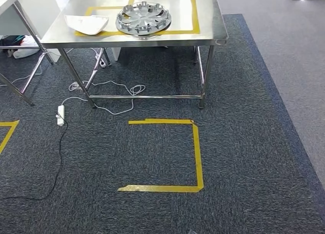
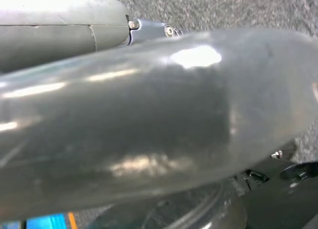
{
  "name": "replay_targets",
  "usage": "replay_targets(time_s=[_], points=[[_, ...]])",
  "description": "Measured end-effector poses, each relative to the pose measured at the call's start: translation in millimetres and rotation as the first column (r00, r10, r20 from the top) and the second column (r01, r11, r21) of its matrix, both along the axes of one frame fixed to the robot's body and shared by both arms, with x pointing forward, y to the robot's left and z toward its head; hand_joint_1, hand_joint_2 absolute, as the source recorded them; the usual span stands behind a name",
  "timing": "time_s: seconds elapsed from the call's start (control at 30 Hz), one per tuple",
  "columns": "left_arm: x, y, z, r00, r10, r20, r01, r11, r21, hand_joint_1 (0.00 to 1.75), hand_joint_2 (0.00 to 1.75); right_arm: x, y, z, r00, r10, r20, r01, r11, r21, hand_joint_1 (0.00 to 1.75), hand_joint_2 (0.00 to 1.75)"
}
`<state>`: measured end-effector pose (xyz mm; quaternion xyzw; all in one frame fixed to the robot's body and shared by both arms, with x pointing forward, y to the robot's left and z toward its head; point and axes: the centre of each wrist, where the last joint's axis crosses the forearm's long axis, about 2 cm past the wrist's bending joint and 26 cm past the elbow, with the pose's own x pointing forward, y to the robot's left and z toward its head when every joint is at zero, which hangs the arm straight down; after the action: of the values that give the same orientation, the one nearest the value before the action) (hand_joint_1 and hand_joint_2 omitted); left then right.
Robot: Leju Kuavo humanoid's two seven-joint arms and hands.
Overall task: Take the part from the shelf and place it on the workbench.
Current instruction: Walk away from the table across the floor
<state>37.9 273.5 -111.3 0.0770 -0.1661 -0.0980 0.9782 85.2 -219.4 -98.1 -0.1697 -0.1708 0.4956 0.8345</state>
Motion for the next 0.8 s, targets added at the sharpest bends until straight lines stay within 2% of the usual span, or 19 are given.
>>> replay_targets(time_s=[0.8], points=[[0.4, -0.3, 0.0, 1.000, 0.009, -0.001, -0.009, 1.000, -0.005, 0.00, 0.00, 2.2, 1.1, 0.6, 1.000, -0.004, 0.004, 0.004, 1.000, -0.005, 0.00, 0.00]])
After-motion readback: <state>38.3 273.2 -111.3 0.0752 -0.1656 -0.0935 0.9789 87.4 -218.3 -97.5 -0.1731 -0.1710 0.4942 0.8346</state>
